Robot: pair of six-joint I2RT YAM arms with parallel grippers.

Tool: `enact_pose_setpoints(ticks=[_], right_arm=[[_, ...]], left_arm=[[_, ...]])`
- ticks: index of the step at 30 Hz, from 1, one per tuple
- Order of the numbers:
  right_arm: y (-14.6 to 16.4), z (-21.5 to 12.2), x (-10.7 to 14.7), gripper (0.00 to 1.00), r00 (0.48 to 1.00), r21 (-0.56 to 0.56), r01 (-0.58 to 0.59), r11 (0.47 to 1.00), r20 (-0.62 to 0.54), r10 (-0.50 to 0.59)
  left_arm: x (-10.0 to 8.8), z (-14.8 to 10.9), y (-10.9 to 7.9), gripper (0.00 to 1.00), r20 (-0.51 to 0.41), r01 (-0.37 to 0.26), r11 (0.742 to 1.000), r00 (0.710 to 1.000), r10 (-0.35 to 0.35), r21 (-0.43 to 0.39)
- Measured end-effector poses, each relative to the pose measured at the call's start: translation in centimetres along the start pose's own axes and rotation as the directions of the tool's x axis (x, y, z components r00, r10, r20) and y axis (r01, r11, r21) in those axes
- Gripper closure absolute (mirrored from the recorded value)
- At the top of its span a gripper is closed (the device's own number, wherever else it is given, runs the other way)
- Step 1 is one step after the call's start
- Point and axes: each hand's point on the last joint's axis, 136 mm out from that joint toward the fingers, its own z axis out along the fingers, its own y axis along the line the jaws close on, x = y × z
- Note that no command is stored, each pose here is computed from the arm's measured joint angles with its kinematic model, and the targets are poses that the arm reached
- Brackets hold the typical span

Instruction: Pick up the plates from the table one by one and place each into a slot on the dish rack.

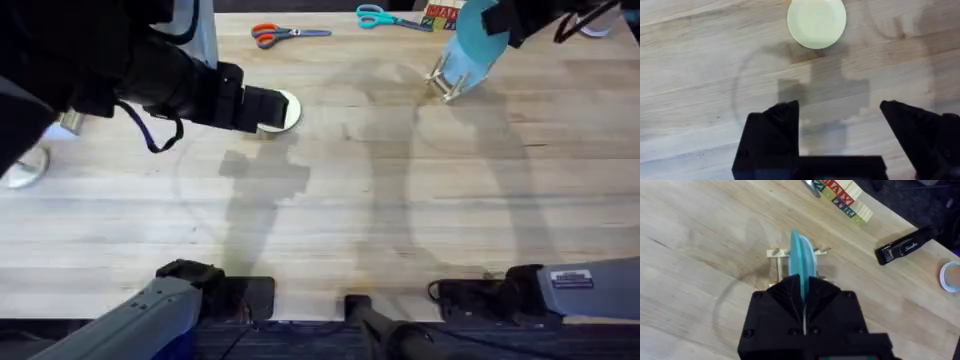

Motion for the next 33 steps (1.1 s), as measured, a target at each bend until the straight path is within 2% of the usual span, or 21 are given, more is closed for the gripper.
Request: enact_pose_setpoints(ticks=[12, 25, 33], right_arm=[[0.8, 2.1, 0.8, 0.971, 0.999, -0.052, 0.015, 0.999, -0.032, -0.016], [0.7, 2.5, 0.5, 0.971, 0.999, -0.052, 0.040, 0.998, -0.015, -0.040], [1.1, 4.0, 1.3, 0.972, 0.998, -0.074, 0.042, 0.996, -0.047, -0.045]], left_arm=[[0.0, 0.0, 0.0, 0.008, 0.000, 0.000, 1.000, 1.000, 0.000, -0.002], [0.0, 0.0, 0.0, 0.008, -0.001, 0.000, 1.000, 1.000, 0.000, -0.002], [0.0, 0.0, 0.0, 0.008, -0.001, 0.000, 1.000, 1.000, 0.000, -0.002]])
